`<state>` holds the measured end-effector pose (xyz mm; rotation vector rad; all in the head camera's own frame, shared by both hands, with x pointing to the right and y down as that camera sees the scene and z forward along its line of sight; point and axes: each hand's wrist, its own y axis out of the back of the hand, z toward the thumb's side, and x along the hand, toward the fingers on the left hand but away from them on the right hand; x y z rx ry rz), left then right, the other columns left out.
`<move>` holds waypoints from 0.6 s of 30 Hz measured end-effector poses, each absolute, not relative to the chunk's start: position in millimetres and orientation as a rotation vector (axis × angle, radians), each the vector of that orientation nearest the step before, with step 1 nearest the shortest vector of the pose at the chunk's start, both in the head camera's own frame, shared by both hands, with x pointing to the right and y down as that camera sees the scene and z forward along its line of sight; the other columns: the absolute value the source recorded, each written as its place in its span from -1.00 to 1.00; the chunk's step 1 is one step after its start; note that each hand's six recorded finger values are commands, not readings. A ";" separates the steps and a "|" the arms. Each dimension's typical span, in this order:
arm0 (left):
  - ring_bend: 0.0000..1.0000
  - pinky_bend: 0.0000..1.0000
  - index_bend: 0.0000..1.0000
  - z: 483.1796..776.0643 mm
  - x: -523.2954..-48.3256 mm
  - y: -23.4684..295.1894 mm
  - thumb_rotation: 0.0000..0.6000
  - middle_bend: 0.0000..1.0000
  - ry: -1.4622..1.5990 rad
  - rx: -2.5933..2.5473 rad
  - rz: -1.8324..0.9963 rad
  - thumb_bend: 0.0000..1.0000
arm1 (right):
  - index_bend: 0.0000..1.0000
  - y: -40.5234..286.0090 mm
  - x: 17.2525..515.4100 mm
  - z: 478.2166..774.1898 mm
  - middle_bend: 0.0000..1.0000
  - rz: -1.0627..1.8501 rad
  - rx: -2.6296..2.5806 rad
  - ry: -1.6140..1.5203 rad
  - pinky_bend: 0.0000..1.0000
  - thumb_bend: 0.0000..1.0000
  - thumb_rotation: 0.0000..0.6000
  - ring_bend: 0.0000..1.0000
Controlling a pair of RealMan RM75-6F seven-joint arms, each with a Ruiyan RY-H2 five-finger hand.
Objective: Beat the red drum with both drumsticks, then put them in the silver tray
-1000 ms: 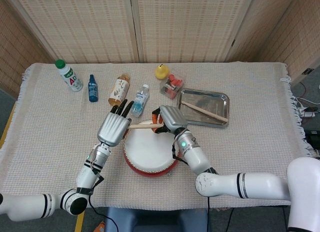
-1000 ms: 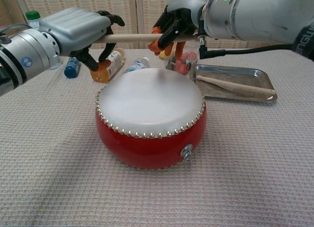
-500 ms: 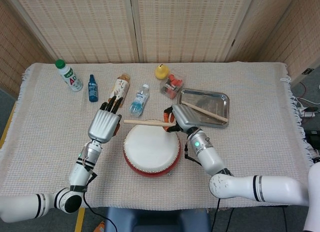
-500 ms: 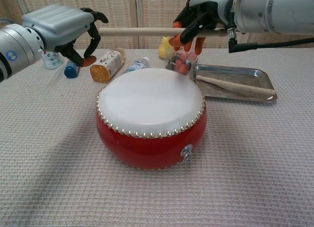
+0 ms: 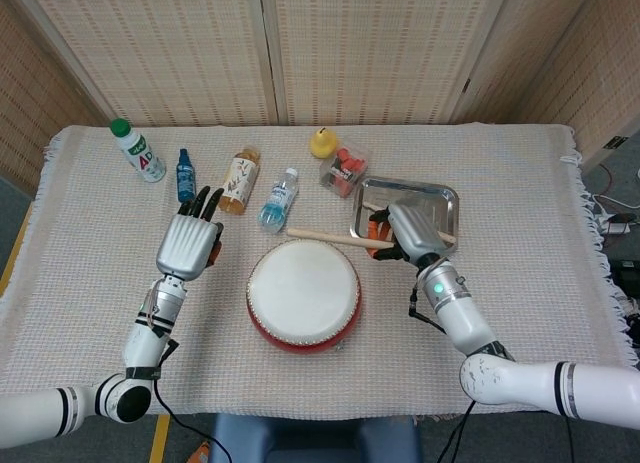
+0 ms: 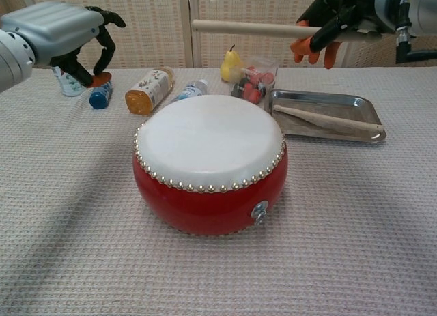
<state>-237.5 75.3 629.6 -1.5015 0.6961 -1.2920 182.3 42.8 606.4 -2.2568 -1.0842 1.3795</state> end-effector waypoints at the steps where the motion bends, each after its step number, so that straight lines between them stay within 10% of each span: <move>1: -0.97 -0.52 -0.99 629.0 -239.4 75.4 1.00 -0.91 0.699 -1.499 -1.293 -0.23 | 0.81 42.8 187.2 608.5 0.06 1.392 -2.251 -1.085 0.17 0.44 1.00 0.03; 18: -0.97 -0.53 -0.99 627.3 -266.6 78.7 1.00 -0.91 0.725 -1.470 -1.333 -0.23 | 0.81 27.8 279.9 678.7 0.06 1.634 -2.087 -1.063 0.17 0.47 1.00 0.03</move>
